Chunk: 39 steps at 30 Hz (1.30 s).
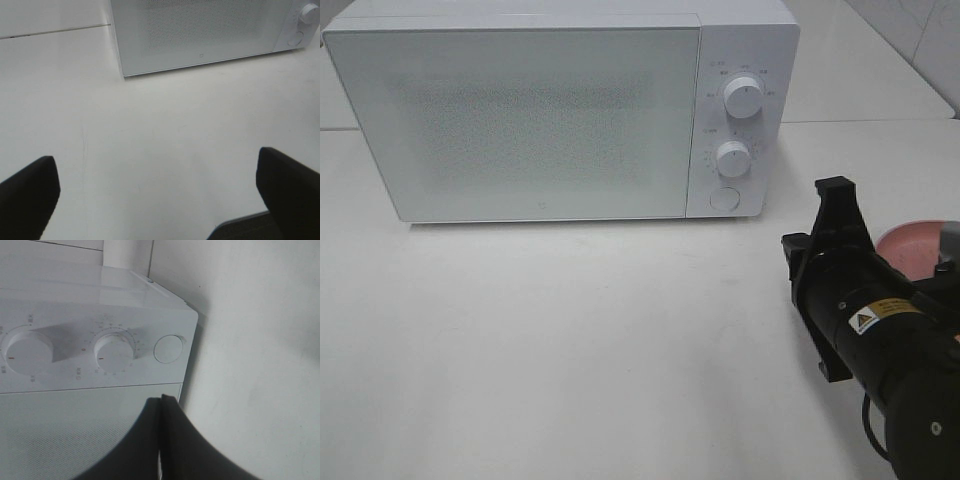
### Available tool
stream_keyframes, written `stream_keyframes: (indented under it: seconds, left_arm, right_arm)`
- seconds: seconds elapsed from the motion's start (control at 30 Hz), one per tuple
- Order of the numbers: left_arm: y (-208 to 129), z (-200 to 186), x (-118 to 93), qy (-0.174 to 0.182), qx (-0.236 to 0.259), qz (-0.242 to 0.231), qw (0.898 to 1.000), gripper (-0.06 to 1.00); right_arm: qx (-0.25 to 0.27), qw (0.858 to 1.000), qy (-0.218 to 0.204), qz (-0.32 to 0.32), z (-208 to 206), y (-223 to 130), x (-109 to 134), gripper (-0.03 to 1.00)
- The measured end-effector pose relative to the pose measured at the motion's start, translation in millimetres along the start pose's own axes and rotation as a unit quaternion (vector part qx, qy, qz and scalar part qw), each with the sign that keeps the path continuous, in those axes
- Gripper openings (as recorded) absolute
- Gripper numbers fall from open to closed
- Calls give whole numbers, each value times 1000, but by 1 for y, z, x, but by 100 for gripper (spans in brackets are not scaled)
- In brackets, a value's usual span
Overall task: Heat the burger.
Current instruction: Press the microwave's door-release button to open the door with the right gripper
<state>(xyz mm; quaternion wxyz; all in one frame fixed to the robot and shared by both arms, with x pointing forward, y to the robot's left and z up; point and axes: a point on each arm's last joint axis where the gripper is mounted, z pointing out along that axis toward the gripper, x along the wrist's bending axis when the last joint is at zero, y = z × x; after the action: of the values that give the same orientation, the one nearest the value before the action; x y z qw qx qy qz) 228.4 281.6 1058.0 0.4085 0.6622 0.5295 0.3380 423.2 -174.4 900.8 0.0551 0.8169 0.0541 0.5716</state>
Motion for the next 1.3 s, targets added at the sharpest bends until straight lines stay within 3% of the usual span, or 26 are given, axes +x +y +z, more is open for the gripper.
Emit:
stream_keyframes:
  seconds: [0.8, 1.3]
  left_arm:
    - [0, 0, 0, 0, 0, 0, 1000, 99]
    - [0, 0, 0, 0, 0, 0, 1000, 99]
  right_arm:
    - [22, 999, -18, 38, 69, -31, 0, 0]
    - [4, 997, -22, 75, 103, -34, 2, 0]
